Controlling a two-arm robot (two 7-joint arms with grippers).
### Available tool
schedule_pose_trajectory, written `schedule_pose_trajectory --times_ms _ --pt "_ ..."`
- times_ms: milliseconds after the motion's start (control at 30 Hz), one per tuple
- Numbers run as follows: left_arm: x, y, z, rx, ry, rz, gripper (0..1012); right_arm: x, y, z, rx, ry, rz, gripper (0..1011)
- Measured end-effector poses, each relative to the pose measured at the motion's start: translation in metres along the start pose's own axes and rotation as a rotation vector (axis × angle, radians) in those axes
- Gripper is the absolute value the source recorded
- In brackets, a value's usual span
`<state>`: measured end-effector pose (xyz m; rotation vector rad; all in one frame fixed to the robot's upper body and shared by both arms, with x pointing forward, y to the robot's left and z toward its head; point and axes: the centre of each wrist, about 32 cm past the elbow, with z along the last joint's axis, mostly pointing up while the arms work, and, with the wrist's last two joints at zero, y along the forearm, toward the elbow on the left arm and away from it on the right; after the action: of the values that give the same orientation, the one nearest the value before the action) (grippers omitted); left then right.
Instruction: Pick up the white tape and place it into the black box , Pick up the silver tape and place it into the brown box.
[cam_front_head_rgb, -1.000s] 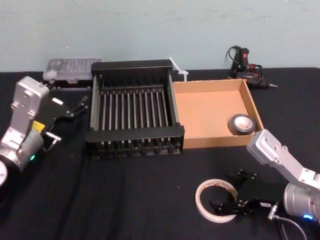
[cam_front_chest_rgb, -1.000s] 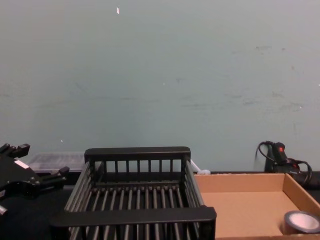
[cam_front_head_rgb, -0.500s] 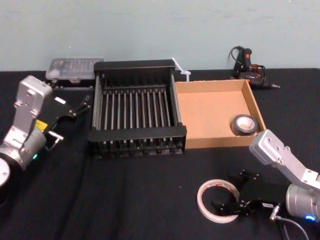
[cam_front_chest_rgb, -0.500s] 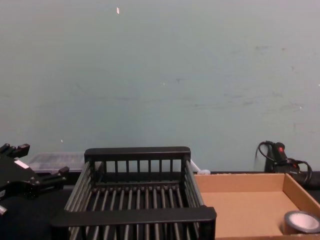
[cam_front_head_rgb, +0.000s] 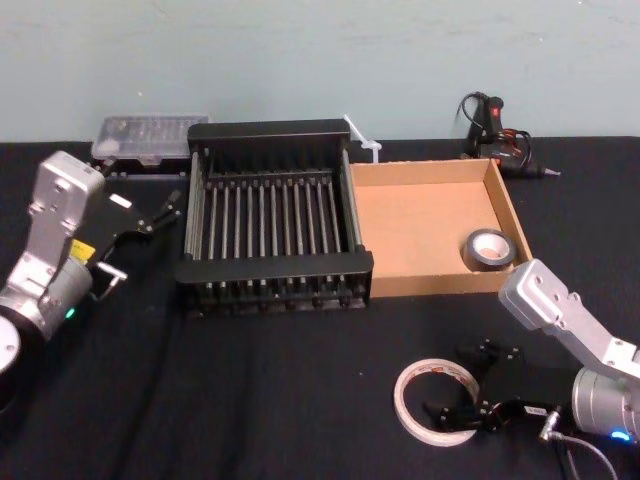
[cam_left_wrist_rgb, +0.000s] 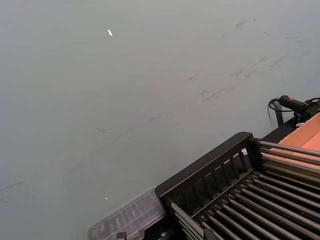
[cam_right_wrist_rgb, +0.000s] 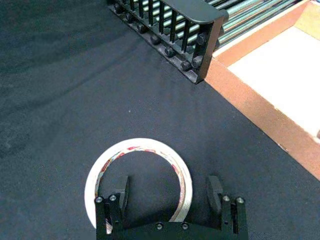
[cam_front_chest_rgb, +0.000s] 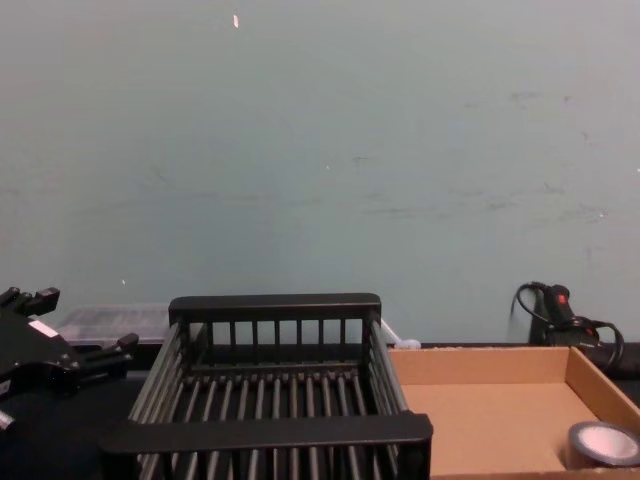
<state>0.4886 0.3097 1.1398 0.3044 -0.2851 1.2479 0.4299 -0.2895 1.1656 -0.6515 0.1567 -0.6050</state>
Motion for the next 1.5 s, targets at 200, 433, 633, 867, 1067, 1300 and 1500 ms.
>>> schedule_pose_trajectory --times_ms 200,433,633,867,1067,1300,1500 --pt "0.0 0.0 0.0 0.0 0.0 0.0 1001 0.0 0.0 0.0 0.0 0.0 0.0 961" --pt "0.0 0.0 0.0 0.0 0.0 0.0 1001 0.0 0.0 0.0 0.0 0.001 0.0 759" --pt "0.0 0.0 0.0 0.0 0.0 0.0 1001 0.0 0.0 0.0 0.001 0.001 0.001 612" --pt "0.0 0.0 0.0 0.0 0.0 0.0 1001 0.0 0.0 0.0 0.0 0.001 0.0 544" --pt "0.0 0.0 0.0 0.0 0.0 0.0 1001 0.0 0.0 0.0 0.0 0.0 0.0 499" --pt "0.0 0.0 0.0 0.0 0.0 0.0 1001 0.0 0.0 0.0 0.0 0.0 0.0 405" --pt "0.0 0.0 0.0 0.0 0.0 0.0 1001 0.0 0.0 -0.0001 -0.001 0.0 0.0 227"
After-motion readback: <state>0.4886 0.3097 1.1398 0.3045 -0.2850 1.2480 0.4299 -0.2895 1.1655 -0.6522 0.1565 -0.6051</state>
